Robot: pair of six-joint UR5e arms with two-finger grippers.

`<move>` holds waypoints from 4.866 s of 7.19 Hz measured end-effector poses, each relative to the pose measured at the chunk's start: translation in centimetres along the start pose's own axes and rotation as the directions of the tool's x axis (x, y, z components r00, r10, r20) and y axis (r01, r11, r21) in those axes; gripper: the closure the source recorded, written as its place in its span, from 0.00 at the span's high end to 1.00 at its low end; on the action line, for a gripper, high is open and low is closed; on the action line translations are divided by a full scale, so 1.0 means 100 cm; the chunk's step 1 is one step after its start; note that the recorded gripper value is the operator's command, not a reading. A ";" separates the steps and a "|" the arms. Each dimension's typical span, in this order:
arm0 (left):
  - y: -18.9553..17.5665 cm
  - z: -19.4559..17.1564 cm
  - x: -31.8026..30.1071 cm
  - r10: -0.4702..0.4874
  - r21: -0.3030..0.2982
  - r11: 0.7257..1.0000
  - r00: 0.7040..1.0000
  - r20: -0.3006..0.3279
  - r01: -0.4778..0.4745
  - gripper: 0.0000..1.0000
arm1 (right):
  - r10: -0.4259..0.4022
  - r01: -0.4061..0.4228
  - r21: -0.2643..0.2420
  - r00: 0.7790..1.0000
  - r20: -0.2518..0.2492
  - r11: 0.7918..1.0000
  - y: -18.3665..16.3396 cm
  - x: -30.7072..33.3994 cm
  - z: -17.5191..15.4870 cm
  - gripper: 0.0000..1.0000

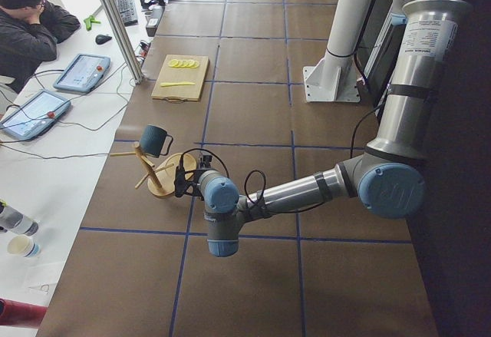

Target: Hang cup on storage rack

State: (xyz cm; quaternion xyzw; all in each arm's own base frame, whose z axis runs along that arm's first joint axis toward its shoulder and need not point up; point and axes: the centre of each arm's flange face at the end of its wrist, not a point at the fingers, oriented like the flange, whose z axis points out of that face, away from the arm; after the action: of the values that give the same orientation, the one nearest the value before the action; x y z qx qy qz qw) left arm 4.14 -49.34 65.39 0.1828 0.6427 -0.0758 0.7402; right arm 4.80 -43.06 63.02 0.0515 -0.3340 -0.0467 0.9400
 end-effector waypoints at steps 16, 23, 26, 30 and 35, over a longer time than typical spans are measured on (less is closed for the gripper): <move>-0.048 -0.049 -0.033 0.172 -0.408 0.908 0.803 0.571 0.095 1.00 | -0.013 0.013 0.002 1.000 0.008 1.000 -0.010 -0.009 0.000 1.00; 0.028 -0.108 0.002 0.086 -0.362 0.925 0.858 0.506 0.120 1.00 | 0.006 -0.006 0.004 1.000 0.030 1.000 -0.007 -0.015 -0.005 1.00; 0.028 -0.112 0.003 0.081 -0.354 0.927 0.858 0.506 0.121 1.00 | 0.007 -0.007 -0.002 1.000 0.030 1.000 -0.001 -0.012 -0.002 1.00; 0.029 -0.116 -0.005 0.103 -0.352 0.928 0.818 0.565 0.126 1.00 | 0.019 -0.017 -0.030 0.997 0.076 0.999 0.012 -0.006 0.010 1.00; 0.028 -0.118 -0.011 0.123 -0.352 0.928 0.787 0.604 0.125 1.00 | 0.026 -0.023 -0.035 0.995 0.092 0.999 0.013 -0.006 0.012 1.00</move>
State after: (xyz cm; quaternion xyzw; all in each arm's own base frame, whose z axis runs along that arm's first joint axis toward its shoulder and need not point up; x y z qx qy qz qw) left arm -6.01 -42.57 65.65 0.0037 0.3681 -0.0080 0.9297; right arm 3.66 -41.79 63.79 0.0295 -0.3767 -0.0433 0.9248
